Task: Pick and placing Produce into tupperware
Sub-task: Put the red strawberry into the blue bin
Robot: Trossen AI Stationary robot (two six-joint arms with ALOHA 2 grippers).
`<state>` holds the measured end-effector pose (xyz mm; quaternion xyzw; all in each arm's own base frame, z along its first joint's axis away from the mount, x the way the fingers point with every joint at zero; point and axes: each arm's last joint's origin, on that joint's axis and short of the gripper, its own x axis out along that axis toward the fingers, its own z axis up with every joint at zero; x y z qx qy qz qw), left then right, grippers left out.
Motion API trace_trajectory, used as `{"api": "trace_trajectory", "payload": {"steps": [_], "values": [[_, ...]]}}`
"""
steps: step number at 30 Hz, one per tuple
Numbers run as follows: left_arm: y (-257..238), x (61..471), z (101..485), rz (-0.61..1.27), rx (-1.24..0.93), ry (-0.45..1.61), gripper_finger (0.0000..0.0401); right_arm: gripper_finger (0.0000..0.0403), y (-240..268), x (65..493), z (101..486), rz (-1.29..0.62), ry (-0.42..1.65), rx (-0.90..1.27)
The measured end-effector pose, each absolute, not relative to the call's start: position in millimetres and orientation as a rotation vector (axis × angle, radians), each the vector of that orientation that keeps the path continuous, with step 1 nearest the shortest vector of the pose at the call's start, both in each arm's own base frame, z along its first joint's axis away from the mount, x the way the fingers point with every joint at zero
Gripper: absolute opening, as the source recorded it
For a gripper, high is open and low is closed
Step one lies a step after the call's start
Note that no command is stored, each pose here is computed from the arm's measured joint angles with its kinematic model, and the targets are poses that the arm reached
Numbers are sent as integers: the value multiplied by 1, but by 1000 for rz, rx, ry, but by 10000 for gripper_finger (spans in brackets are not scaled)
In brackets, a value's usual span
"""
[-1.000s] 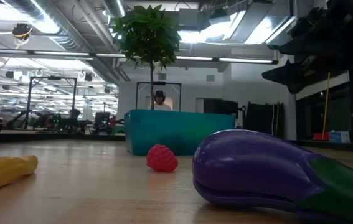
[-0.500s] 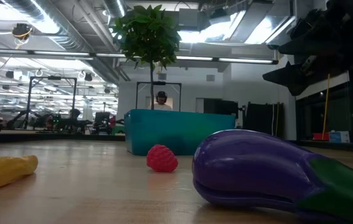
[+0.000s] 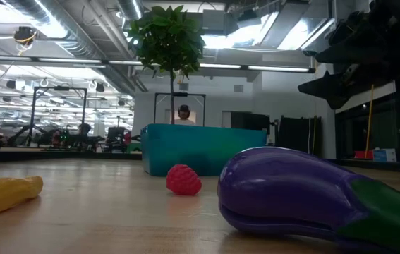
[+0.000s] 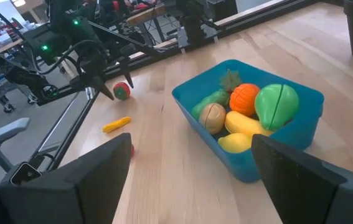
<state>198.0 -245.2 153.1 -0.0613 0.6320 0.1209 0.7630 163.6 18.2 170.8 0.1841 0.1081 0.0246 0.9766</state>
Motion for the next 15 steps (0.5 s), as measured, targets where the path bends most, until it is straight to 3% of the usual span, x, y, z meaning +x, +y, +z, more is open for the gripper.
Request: {"api": "trace_trajectory", "payload": {"steps": [15], "values": [[-241,194,137,236,-169,1350,259,332,18,164,171,49,218,372]]}}
